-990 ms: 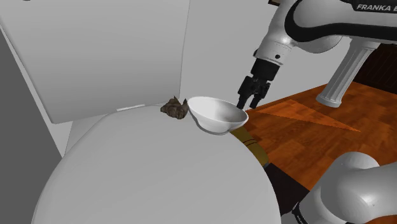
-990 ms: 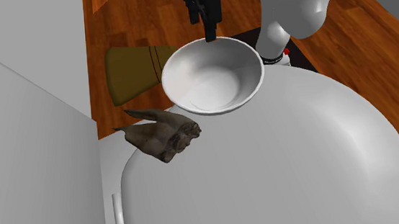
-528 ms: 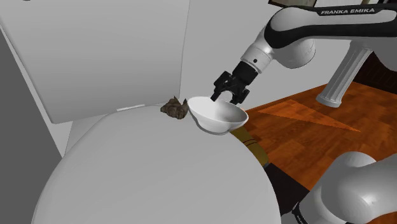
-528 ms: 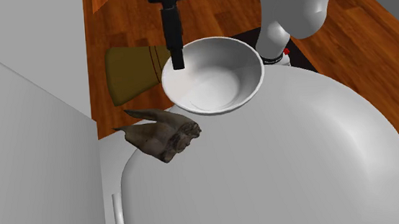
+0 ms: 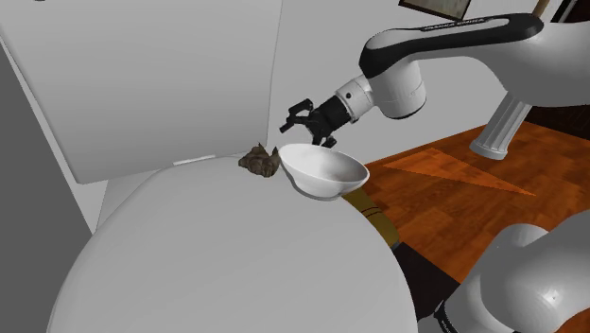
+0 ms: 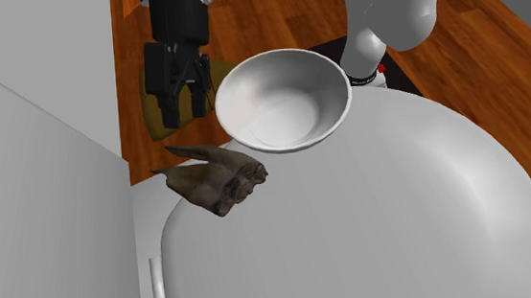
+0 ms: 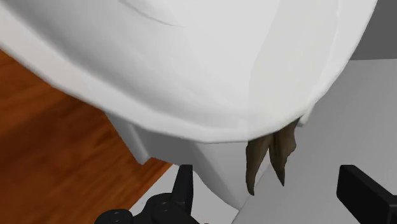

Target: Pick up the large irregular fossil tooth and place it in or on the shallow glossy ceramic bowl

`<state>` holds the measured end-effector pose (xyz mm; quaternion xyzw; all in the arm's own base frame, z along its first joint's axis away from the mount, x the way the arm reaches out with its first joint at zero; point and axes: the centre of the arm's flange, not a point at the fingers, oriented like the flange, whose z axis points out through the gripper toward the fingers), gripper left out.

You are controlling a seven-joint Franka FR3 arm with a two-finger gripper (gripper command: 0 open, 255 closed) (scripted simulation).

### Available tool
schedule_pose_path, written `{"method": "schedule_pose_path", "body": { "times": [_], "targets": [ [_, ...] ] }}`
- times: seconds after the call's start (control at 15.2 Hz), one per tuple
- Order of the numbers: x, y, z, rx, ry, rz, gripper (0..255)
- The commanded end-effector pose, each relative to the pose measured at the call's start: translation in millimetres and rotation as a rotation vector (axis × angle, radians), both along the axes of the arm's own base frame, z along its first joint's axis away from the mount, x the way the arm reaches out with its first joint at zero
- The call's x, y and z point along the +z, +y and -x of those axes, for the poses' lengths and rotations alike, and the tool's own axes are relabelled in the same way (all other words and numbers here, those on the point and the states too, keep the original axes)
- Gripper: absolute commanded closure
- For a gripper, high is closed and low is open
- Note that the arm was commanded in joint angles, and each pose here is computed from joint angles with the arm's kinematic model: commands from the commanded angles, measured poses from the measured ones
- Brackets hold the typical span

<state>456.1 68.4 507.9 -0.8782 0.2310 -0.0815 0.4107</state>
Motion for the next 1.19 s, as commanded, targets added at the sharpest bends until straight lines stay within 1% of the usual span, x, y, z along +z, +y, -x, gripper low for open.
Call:
{"method": "schedule_pose_path", "body": {
  "times": [0.0, 0.4, 0.92, 0.99, 1.12],
  "targets": [
    [-6.1, 3.9, -5.7, -0.025, -0.004, -0.026, 0],
    [-28.0, 27.9, -18.0, -0.025, -0.004, -0.026, 0],
    [-28.0, 27.9, -18.0, -0.025, -0.004, -0.026, 0],
    [-27.9, 27.9, -18.0, -0.025, -0.004, -0.026, 255],
    [-27.9, 27.9, -18.0, -0.025, -0.004, -0.026, 255]
  ]
}}
